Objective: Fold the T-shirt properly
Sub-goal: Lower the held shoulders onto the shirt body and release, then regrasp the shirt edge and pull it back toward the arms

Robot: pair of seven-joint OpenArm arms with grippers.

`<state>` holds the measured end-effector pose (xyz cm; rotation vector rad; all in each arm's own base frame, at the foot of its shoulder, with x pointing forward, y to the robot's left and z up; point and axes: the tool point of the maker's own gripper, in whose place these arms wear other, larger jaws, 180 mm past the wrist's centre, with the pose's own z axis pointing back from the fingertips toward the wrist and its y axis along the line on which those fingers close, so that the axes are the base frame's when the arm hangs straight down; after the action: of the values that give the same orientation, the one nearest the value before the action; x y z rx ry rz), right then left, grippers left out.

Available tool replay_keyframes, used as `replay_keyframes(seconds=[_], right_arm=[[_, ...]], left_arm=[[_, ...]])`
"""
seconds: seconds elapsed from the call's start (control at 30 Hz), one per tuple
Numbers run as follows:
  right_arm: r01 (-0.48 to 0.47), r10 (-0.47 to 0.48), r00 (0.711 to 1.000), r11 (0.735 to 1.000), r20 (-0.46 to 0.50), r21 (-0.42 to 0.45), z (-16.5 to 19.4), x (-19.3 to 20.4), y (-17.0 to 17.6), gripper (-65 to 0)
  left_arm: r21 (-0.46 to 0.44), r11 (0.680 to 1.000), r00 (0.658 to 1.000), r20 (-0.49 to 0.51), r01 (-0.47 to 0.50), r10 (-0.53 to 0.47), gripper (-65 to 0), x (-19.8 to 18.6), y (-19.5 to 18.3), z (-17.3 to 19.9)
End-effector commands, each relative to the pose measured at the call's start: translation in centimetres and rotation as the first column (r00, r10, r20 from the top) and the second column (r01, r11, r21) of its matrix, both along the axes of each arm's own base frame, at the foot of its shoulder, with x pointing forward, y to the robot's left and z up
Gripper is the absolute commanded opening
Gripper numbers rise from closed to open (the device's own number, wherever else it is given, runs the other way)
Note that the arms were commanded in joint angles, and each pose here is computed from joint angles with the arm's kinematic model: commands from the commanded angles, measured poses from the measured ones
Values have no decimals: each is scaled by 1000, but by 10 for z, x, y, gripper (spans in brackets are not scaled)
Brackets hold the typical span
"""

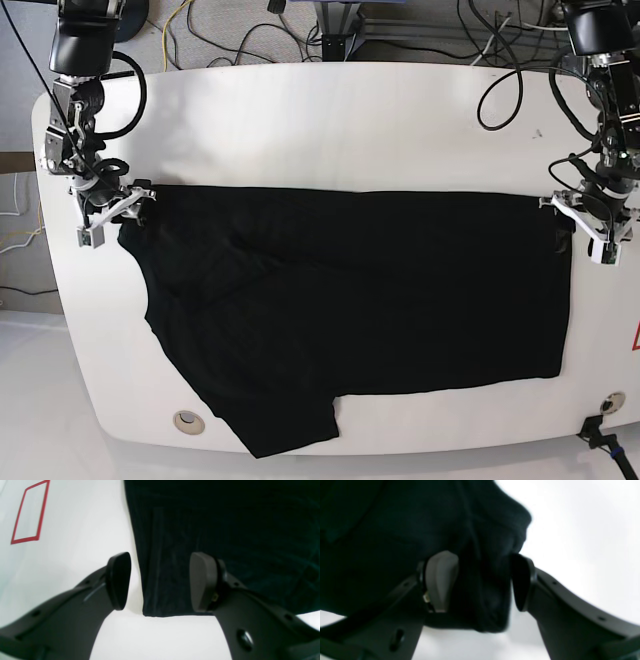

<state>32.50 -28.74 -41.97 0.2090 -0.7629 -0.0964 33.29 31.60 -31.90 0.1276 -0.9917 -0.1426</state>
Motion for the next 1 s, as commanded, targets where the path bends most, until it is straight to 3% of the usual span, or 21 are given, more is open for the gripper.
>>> replay_keyframes(seconds=[0.0,0.1,0.17,0.23,0.33,0.67,0.97], right_arm=[[-27,27,999,1000,-21,12,-4,-2,11,-295],[-24,24,1000,1000,-10,19,-3,-1,13,-298],[-18,18,1000,1000,6,21,-2,1,13,-341],[-13,13,1000,1000,21,21,0,3,12,-444],[-12,12,1000,1000,25,21,0,3,12,-650],[-15,14,1000,1000,25,23,0,4,14,-650],[-15,14,1000,1000,25,23,0,4,14,-650]], left_arm=[[15,1000,998,60,7,-8,-301,9,3,20],[15,1000,998,55,4,-5,-301,8,4,18],[13,1000,999,46,-4,3,-301,7,7,15],[2,1000,999,24,-24,24,-301,6,13,6],[-26,997,997,-9,-75,74,-298,4,28,-9],[-130,979,984,-100,-158,145,-298,10,33,-53],[-141,977,974,-183,-158,131,-298,0,25,-82]])
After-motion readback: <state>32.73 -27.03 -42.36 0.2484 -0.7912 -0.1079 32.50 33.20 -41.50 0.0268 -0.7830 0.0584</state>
